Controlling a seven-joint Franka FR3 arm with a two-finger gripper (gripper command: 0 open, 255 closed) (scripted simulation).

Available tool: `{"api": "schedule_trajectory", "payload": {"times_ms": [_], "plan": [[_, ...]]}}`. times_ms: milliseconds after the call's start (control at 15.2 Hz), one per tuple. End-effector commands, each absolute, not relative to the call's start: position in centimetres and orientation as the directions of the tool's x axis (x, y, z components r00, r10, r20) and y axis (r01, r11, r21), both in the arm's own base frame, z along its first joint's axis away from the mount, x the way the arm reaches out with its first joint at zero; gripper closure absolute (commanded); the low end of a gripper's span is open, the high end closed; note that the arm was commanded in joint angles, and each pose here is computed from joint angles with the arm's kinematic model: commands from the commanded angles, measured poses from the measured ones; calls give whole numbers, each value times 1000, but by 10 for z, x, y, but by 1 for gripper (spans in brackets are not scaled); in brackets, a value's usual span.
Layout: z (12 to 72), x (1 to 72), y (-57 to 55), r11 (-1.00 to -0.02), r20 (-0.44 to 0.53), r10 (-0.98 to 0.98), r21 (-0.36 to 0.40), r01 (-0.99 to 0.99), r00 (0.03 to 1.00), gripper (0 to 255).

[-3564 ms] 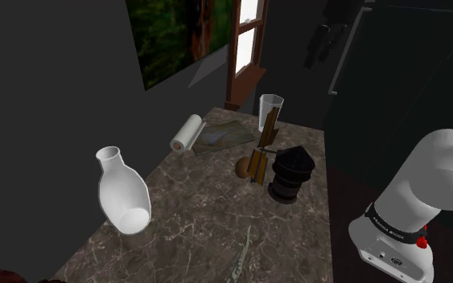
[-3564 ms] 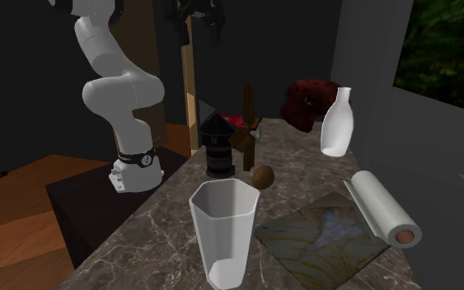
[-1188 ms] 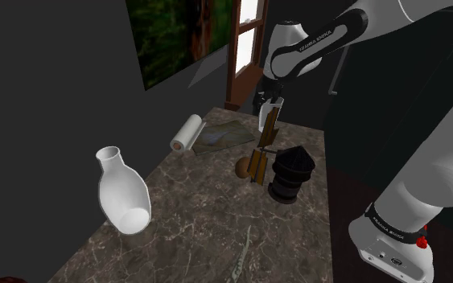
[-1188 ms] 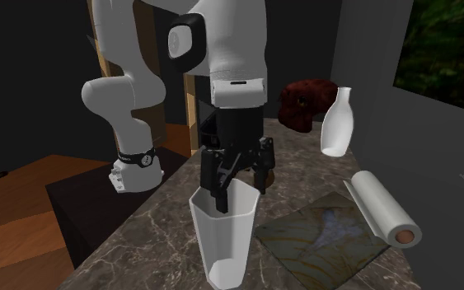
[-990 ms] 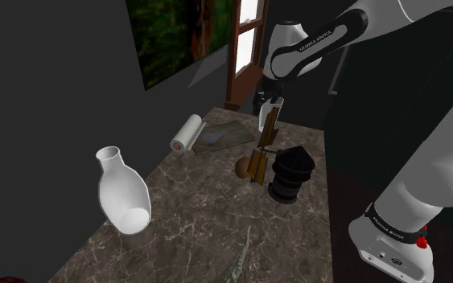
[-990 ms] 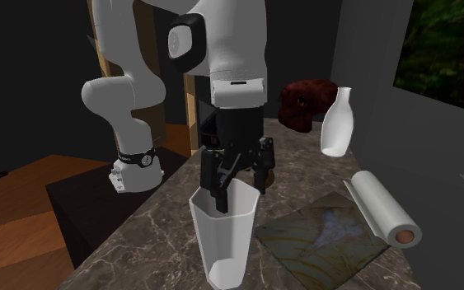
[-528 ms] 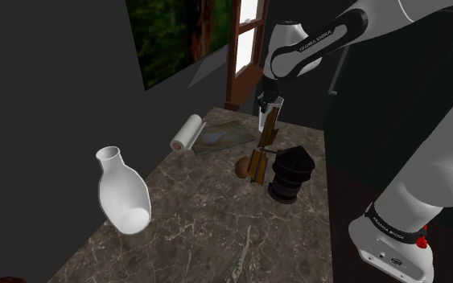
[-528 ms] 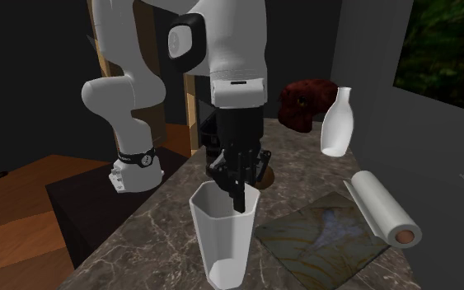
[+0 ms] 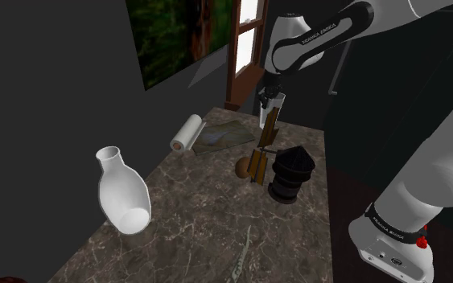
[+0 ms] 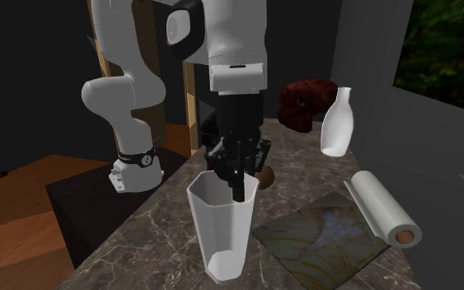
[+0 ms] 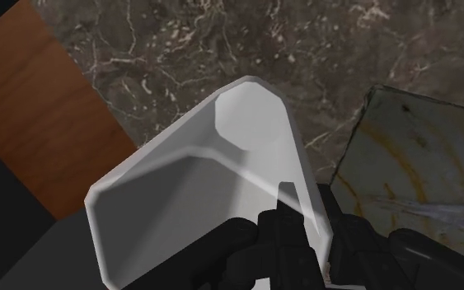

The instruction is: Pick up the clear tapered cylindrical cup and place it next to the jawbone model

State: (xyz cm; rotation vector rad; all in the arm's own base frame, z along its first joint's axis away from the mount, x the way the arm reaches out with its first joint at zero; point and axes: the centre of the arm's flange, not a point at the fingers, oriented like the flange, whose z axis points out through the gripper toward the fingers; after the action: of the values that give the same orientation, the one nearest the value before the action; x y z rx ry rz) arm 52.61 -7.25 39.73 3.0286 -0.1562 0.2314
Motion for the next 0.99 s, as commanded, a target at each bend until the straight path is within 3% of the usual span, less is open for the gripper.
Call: {"api": "schedule_trajectory", "payload": {"times_ms": [0,924], "plan": [[408,527,-72,-990,157,-94,92,-110,983,255],[482,527,-72,-990,157,-94,92,-110,983,255]]}}
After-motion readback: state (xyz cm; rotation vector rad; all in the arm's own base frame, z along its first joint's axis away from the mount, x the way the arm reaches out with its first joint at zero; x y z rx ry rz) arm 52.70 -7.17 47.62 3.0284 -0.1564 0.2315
